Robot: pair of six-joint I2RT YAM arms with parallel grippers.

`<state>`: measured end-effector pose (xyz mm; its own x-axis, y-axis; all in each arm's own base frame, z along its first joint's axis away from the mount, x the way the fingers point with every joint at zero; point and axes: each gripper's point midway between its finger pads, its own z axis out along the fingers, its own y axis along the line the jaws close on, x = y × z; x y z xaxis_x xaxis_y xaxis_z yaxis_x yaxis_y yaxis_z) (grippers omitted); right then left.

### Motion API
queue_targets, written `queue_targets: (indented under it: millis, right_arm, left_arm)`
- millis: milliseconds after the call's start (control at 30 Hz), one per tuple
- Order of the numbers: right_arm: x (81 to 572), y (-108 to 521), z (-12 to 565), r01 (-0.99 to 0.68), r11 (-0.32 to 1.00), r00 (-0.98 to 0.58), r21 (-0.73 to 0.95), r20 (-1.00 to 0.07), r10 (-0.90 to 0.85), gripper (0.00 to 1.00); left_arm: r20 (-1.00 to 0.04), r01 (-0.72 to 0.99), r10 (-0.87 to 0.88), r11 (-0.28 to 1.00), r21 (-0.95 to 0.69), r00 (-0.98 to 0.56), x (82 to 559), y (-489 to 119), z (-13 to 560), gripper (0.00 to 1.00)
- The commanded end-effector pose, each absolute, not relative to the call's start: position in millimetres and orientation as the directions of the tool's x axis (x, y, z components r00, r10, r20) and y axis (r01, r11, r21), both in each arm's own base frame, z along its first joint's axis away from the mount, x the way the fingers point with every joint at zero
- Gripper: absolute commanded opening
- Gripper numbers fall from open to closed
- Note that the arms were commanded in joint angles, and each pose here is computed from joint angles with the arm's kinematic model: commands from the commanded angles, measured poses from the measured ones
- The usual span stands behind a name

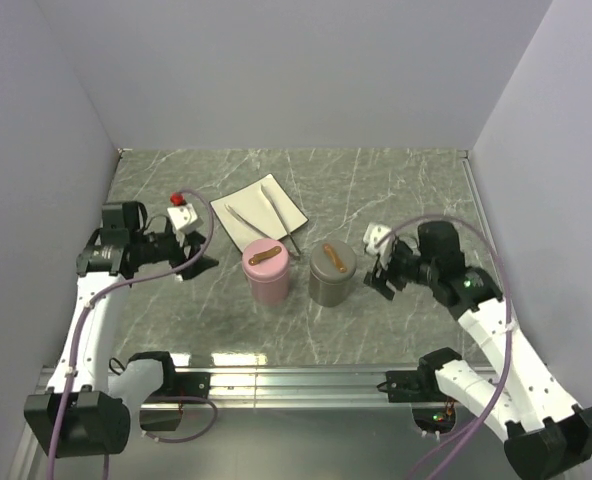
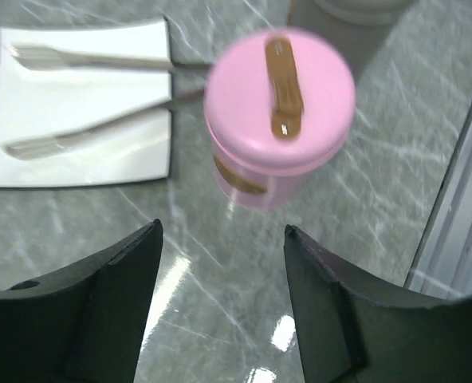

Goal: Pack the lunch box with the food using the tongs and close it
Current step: Move the packing box to the center of the board, then adjust the box lid on the packing box.

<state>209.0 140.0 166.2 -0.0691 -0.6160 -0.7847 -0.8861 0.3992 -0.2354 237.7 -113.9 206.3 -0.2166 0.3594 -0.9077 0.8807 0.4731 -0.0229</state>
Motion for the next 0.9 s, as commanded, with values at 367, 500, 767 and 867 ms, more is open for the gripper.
queue_targets:
  millis: [367, 500, 767, 867]
  right_arm:
    - [253.3, 171.3, 237.1, -0.845, 0.511, -0.200, -0.158, -0.793, -0.575, 0.65]
    - [251.5, 181.6, 230.8, -0.859, 0.488, -0.190, -0.157, -0.787, -0.587, 0.65]
    - [247.6, 201.2, 208.6, -0.873, 0.466, -0.201, -0.144, -0.764, -0.613, 0.65]
    - [243.9, 209.3, 204.1, -0.880, 0.455, -0.203, -0.133, -0.762, -0.615, 0.66]
  left_arm:
    - [-0.847, 0.825, 0.361, 0.545, -0.148, -0.390, 255.0, -179.9, 247.2, 0.56]
    - [-0.838, 0.838, 0.399, 0.533, -0.118, -0.372, 254.1, -198.1, 239.9, 0.58]
    - [-0.807, 0.840, 0.454, 0.535, -0.093, -0.379, 253.0, -215.7, 219.8, 0.61]
    - [-0.807, 0.841, 0.470, 0.538, -0.061, -0.359, 251.9, -219.4, 216.3, 0.61]
